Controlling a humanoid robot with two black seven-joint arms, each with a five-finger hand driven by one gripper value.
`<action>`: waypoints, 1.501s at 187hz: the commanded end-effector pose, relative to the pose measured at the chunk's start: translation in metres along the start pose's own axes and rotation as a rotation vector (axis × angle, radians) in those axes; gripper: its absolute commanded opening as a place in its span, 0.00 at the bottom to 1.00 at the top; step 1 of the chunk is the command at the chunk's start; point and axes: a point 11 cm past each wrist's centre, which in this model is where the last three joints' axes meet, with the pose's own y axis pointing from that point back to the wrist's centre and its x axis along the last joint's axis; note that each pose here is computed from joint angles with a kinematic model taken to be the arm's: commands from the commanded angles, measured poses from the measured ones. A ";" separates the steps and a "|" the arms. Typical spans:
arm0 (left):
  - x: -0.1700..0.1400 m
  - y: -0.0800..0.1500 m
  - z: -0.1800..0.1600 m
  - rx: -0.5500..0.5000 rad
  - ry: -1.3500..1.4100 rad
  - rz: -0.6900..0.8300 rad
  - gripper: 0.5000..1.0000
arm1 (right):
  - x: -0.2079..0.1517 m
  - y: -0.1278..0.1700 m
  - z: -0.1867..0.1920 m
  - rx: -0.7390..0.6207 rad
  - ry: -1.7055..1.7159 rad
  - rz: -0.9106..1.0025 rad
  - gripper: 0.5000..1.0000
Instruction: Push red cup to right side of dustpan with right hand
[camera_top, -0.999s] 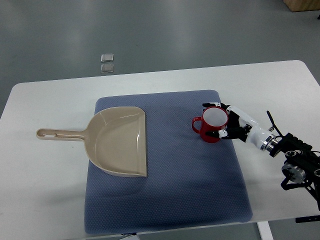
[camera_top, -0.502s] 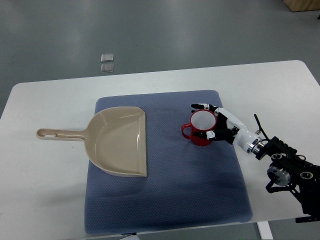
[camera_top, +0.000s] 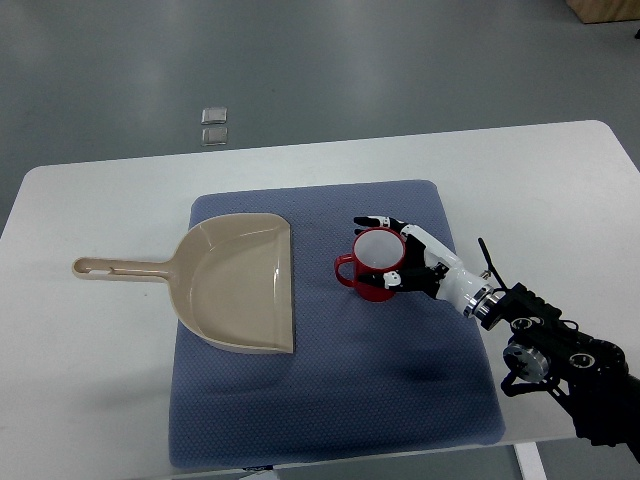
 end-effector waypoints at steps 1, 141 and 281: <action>0.000 0.000 0.000 0.000 0.000 0.000 1.00 | -0.010 -0.006 0.001 0.008 -0.015 -0.014 0.87; 0.000 0.000 0.000 0.000 0.000 0.000 1.00 | -0.066 -0.027 0.005 0.043 -0.044 -0.080 0.87; 0.000 0.000 0.000 0.002 -0.001 0.000 1.00 | -0.033 -0.023 -0.019 0.111 -0.067 0.007 0.87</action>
